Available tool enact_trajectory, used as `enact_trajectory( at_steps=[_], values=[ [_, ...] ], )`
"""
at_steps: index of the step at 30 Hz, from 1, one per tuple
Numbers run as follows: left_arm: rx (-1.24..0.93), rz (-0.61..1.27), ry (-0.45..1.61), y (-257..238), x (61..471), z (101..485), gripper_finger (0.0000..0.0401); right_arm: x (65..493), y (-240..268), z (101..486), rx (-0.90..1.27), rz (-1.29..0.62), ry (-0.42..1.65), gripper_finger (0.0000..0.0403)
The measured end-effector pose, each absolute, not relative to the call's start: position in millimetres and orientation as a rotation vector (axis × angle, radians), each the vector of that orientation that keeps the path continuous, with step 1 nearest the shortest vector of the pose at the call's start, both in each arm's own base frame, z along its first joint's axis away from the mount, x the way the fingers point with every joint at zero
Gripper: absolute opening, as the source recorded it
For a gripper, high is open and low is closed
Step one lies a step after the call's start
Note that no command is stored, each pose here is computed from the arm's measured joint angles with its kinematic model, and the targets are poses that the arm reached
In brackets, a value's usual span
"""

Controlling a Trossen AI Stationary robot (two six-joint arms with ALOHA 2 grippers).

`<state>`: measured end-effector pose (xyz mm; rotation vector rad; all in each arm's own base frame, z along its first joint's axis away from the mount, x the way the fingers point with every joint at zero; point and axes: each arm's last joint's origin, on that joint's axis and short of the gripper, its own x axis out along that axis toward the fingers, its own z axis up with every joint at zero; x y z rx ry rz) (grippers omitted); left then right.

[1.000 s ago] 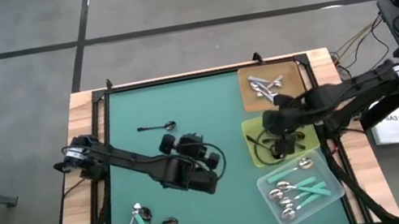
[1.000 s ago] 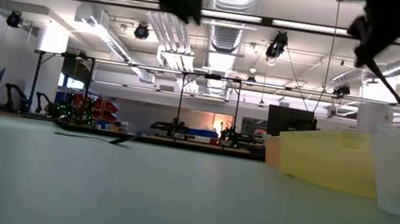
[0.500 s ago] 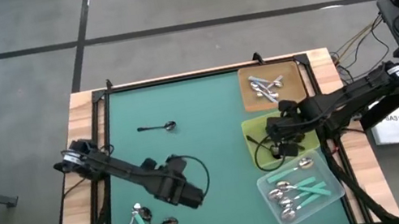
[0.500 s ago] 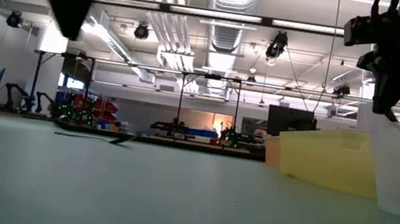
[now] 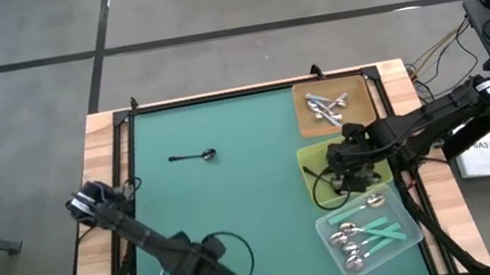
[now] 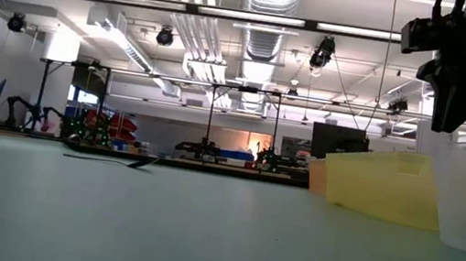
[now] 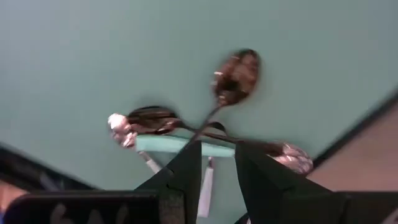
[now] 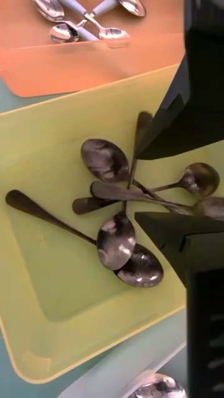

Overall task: Sort silverware by color (type)
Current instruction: Put the black spoon into the yellow bin

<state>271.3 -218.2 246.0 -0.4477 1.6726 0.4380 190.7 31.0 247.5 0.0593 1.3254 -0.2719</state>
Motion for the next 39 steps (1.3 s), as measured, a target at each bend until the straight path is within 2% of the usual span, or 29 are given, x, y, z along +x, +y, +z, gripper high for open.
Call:
enact_trajectory(
  at_steps=[5,13,20,27,35,39],
  values=[
    [-0.303,0.221,1.582,-237,268,244,0.0082,191,31,248,0.066,-0.277,1.324,0.0140],
    [-0.240,0.234,1.601,-239,258,228,0.0082,191,31,248,0.087,-0.294,1.320,0.0141],
    [-0.249,0.173,1.571,-243,257,205,0.0082,191,31,248,0.113,-0.313,1.314,0.0141],
    [-0.216,0.221,1.620,-234,247,181,0.0082,191,31,248,0.120,-0.316,1.308,0.0141],
    [-0.278,0.163,1.630,-232,243,157,0.0082,191,31,248,0.121,-0.317,1.307,0.0141],
    [-0.254,0.219,1.635,-225,238,145,0.0082,192,31,248,0.124,-0.315,1.301,0.0141]
  ],
)
